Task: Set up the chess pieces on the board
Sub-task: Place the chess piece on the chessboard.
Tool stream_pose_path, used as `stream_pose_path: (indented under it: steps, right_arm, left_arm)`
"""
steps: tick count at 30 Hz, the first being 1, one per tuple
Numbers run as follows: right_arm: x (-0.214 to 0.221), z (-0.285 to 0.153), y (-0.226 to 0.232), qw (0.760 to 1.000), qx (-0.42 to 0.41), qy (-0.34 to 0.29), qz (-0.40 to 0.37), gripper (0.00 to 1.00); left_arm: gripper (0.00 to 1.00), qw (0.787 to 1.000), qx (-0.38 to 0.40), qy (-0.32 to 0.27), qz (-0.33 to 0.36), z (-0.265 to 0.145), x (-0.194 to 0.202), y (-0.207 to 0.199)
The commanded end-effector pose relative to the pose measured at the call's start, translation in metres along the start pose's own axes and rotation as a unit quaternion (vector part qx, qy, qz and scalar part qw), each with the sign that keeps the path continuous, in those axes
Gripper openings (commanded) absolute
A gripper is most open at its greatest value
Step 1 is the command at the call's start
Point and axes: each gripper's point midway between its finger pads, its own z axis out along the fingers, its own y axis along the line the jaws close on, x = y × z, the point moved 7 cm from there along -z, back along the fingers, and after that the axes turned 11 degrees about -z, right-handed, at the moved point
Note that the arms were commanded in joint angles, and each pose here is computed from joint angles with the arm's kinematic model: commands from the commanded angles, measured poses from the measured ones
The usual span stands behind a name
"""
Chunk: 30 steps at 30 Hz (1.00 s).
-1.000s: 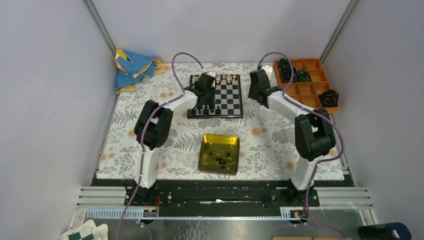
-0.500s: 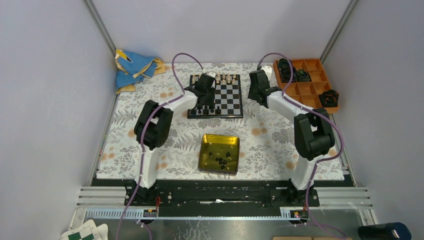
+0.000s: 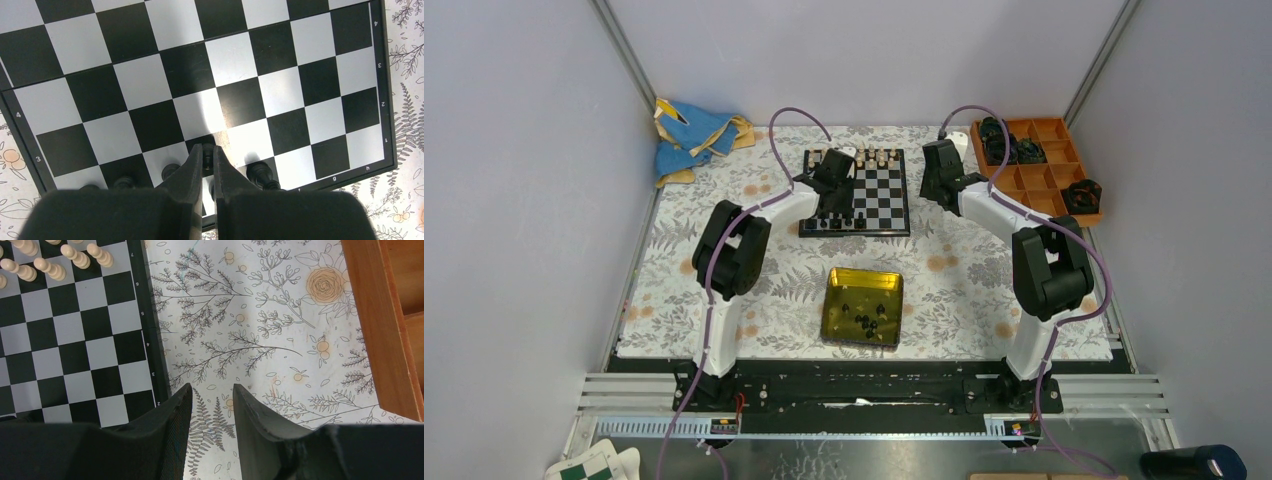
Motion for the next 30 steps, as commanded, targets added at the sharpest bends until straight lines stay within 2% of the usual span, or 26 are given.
stream_pose_path:
  steps: [1,10,11,12,13,19,23,30]
  right_arm:
    - [-0.016,-0.002,0.0,1.0,-0.006,-0.023,0.017,0.42]
    - [-0.014,-0.003,-0.001,1.0,-0.007,-0.022,0.017,0.42]
    - [-0.014,-0.003,-0.001,1.0,-0.007,-0.023,0.017,0.42]
    - [-0.014,-0.003,-0.001,1.0,-0.007,-0.023,0.017,0.42]
    - [-0.014,-0.003,-0.001,1.0,-0.008,-0.022,0.017,0.42]
    - [-0.013,-0.003,-0.001,1.0,-0.007,-0.021,0.017,0.42]
    - [-0.015,-0.003,-0.001,1.0,-0.008,-0.022,0.017,0.42]
    - [-0.016,-0.004,0.0,1.0,-0.01,-0.024,0.017,0.42]
  left_arm:
    - [0.0,1.0,0.007,-0.007,0.0,-0.011,-0.003,-0.005]
    - [0.0,1.0,0.004,-0.005,0.0,-0.01,-0.002,-0.006]
    - [0.03,1.0,0.004,-0.004,-0.001,-0.01,-0.002,-0.006]
    - [0.14,1.0,0.003,-0.005,-0.002,-0.009,-0.002,-0.006]
    - [0.21,1.0,0.001,-0.005,-0.003,-0.008,-0.002,-0.006]
    - [0.34,1.0,0.0,-0.01,-0.004,-0.008,-0.005,-0.007]
    - [0.39,1.0,-0.002,-0.018,-0.003,-0.009,-0.01,-0.008]
    - [0.4,0.999,-0.001,-0.032,-0.001,-0.012,-0.019,-0.011]
